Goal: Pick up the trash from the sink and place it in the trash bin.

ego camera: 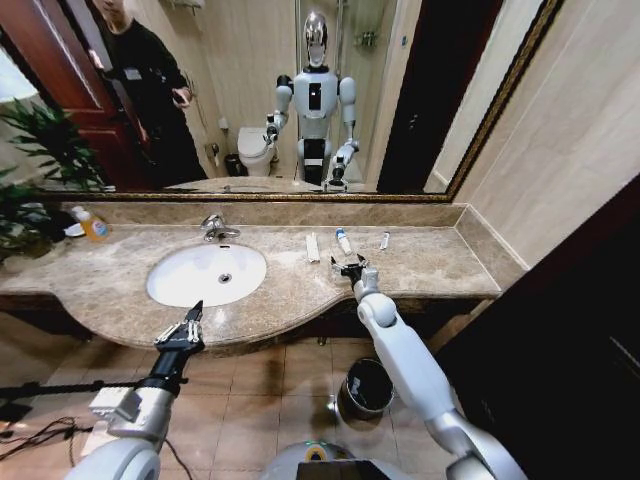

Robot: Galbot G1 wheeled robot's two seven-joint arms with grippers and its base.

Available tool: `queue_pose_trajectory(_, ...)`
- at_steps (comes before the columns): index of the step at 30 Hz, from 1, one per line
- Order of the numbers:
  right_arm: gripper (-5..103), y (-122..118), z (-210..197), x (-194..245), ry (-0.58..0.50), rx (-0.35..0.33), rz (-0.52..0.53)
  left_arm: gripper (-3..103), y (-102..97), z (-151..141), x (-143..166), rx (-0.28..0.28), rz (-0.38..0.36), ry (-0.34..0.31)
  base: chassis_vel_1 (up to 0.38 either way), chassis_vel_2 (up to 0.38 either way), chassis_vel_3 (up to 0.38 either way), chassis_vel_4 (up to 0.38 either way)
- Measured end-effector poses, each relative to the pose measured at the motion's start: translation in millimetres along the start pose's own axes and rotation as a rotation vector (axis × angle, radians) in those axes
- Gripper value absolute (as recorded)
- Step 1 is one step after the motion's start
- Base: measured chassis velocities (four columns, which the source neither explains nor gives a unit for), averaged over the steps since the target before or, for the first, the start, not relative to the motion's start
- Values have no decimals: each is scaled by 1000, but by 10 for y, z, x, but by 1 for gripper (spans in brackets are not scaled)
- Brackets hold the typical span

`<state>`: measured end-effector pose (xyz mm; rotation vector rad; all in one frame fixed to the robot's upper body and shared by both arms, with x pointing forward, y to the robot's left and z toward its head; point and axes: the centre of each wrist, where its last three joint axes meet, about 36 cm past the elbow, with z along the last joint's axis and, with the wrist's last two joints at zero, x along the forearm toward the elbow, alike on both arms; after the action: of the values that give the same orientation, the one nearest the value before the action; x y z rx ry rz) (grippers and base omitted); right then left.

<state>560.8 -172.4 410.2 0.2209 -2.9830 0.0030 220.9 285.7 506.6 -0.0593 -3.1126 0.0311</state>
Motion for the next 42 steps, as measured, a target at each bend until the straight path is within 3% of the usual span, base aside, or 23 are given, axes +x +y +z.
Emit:
queue_pose_trajectory(18, 103, -156, 14, -449, 48, 0, 34, 0, 0, 0, 0, 0, 0, 0, 0, 0, 0, 0)
queue_pose_trajectory(31, 51, -214, 89, -428, 65, 2, 53, 0, 0, 0, 0, 0, 0, 0, 0, 0, 0, 0)
queue_pose_trajectory(34, 46, -212, 95, -424, 66, 3, 54, 0, 0, 0, 0, 0, 0, 0, 0, 0, 0, 0)
queue_pose_trajectory(39, 25, -193, 108, -402, 65, 3, 53, 0, 0, 0, 0, 0, 0, 0, 0, 0, 0, 0)
queue_pose_trajectory(42, 23, -185, 100, -387, 61, 3, 54, 0, 0, 0, 0, 0, 0, 0, 0, 0, 0, 0)
